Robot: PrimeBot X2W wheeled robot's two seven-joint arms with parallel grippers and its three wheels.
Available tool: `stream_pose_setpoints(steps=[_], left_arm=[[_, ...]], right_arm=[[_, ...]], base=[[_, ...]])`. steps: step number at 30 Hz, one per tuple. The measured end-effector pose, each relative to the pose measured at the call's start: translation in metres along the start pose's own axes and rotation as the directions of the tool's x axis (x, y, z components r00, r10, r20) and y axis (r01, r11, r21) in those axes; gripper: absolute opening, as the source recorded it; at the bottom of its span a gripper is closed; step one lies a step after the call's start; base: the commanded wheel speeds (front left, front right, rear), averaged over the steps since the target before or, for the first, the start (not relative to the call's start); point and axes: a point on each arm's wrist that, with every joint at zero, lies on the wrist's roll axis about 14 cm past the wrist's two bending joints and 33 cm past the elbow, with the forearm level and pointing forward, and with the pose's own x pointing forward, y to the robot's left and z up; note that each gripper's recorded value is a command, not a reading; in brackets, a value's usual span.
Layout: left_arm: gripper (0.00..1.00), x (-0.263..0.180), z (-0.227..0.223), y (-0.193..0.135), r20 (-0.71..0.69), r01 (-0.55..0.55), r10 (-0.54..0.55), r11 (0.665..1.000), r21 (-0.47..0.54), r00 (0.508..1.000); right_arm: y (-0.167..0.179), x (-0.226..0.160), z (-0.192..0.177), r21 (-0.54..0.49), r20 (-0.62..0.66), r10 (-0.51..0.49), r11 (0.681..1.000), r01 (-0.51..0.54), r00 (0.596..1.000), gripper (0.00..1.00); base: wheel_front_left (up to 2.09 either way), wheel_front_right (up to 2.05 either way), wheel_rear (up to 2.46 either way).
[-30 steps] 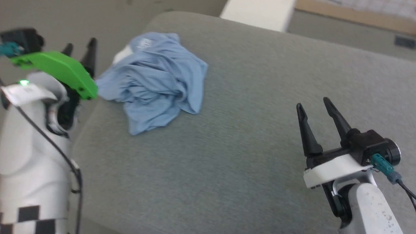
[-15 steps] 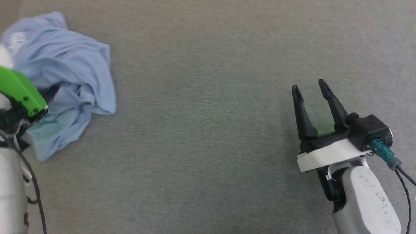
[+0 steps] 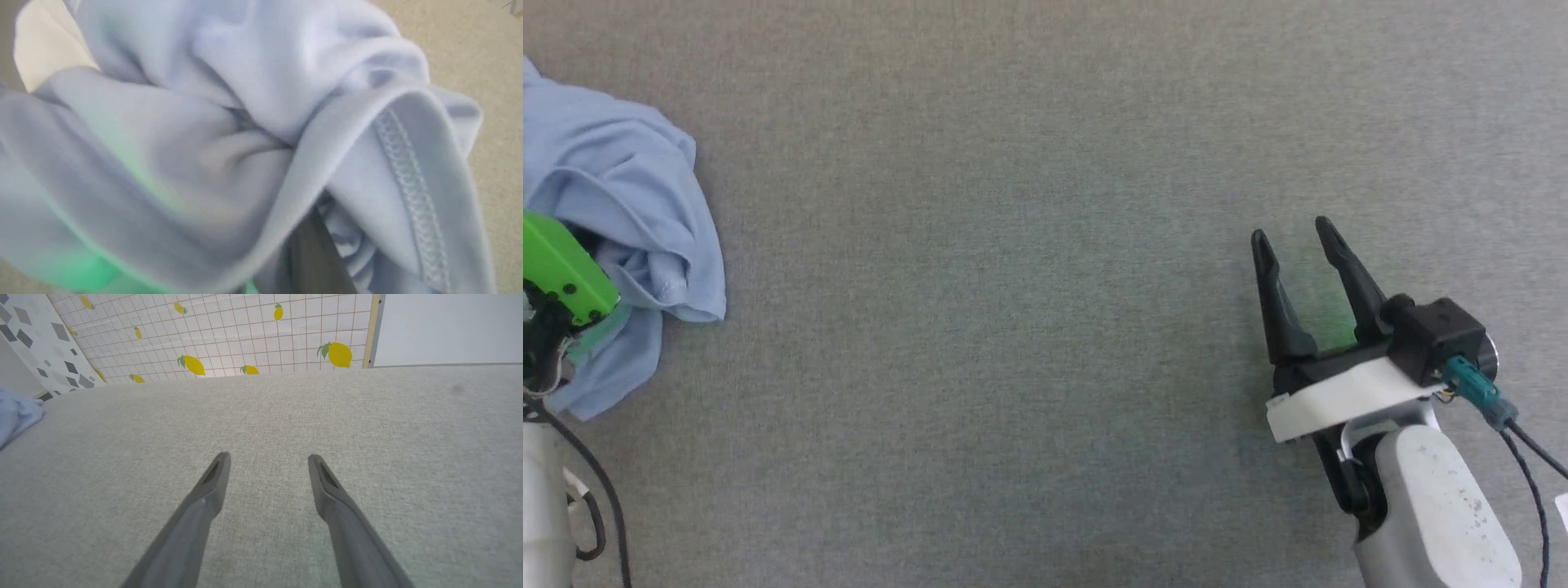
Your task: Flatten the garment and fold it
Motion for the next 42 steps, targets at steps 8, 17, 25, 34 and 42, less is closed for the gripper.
stream_pose_setpoints(steps=[8, 17, 25, 34, 42], left_arm=[[0.0, -0.078, 0.137, -0.05, 0.616, -0.006, -0.148, 0.971, 0.24, 0.774], [0.0, -0.218, 0.196, -0.151, 0.823, 0.095, -0.424, 0.902, 0.421, 0.377], [0.0, -0.263, 0.154, -0.267, 0.725, 0.352, -0.642, 0.758, 0.549, 0.251], [0.0, -0.195, -0.002, -0.362, 0.293, 0.617, -0.827, 0.556, 0.557, 0.48], [0.0, -0.136, -0.171, -0.345, -0.362, 0.727, -0.644, 0.49, 0.481, 0.674]], right_arm=[[-0.012, -0.042, 0.02, -0.003, 0.03, -0.059, 0.998, 0.059, 0.998, 1.0], [-0.023, -0.089, 0.066, -0.005, 0.157, -0.117, 0.993, 0.12, 0.981, 1.0], [-0.043, -0.128, 0.094, -0.001, 0.231, -0.194, 0.98, 0.2, 0.953, 1.0], [-0.071, -0.175, 0.099, 0.008, 0.242, -0.31, 0.948, 0.318, 0.919, 1.0], [-0.09, -0.203, 0.098, 0.02, 0.243, -0.391, 0.917, 0.398, 0.888, 1.0]], base=[[0.0, 0.0, 0.0], [0.0, 0.0, 0.0], [0.0, 0.0, 0.0], [0.0, 0.0, 0.0], [0.0, 0.0, 0.0]])
